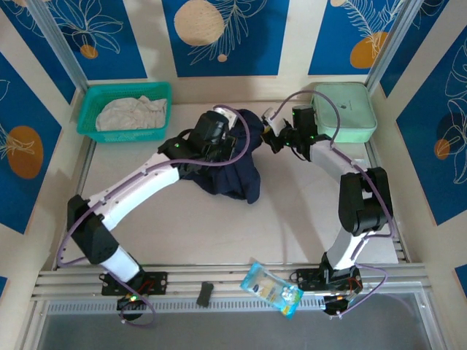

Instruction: Fold and stack the t-shirts

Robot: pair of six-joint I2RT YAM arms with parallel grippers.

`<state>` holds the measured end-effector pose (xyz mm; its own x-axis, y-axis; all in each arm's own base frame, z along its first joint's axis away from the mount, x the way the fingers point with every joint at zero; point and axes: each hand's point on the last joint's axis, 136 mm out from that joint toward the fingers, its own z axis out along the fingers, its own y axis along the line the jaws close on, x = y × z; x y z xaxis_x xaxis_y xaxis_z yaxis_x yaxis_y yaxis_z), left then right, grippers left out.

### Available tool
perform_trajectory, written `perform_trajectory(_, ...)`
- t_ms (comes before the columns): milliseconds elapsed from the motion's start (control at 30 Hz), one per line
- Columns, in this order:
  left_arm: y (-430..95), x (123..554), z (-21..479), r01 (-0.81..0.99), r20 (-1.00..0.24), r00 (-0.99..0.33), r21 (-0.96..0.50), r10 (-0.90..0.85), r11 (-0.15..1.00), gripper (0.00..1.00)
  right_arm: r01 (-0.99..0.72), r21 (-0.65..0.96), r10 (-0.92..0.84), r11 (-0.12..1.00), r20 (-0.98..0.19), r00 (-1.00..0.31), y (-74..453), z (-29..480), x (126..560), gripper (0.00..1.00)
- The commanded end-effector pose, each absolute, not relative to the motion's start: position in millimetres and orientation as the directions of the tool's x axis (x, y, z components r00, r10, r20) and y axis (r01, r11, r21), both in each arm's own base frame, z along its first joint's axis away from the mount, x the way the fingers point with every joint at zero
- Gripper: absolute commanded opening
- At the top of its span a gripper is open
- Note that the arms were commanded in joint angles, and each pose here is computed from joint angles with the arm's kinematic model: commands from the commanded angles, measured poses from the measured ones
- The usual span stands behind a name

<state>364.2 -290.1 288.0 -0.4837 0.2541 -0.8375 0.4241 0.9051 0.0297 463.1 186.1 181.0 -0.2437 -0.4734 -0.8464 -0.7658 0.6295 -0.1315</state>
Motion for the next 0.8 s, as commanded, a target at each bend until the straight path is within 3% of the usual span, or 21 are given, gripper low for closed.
perform_trajectory(0, -261.4, 374.2, 331.0, 0.308, -0.909, -0.352, 0.111, 0.222, 0.945, 0.00, -0.700, -0.203, -0.504, 0.685, -0.826, -0.254, 169.9, 195.9, 486.6, 0.00)
perform_trajectory(133, -251.7, 403.6, 349.4, 0.215, -0.930, -0.261, 0.204, 0.258, 0.955, 0.00, -0.605, -0.284, -0.513, 0.743, -0.823, -0.244, 147.1, 240.7, 522.5, 0.00)
perform_trajectory(433, -290.2, 508.5, 396.7, 0.066, -0.954, -0.075, 0.286, 0.290, 0.956, 0.00, -0.351, -0.427, -0.525, 0.833, -0.810, -0.262, 93.8, 344.4, 588.3, 0.00)
perform_trajectory(633, -304.2, 525.5, 424.8, 0.015, -0.960, 0.015, 0.281, 0.280, 0.960, 0.00, -0.270, -0.423, -0.487, 0.865, -0.837, -0.250, 78.1, 386.6, 577.6, 0.00)
perform_trajectory(767, -302.1, 506.5, 422.1, 0.008, -0.953, 0.052, 0.298, 0.298, 0.954, 0.00, -0.284, -0.406, -0.479, 0.868, -0.836, -0.269, 80.8, 375.1, 539.7, 0.00)
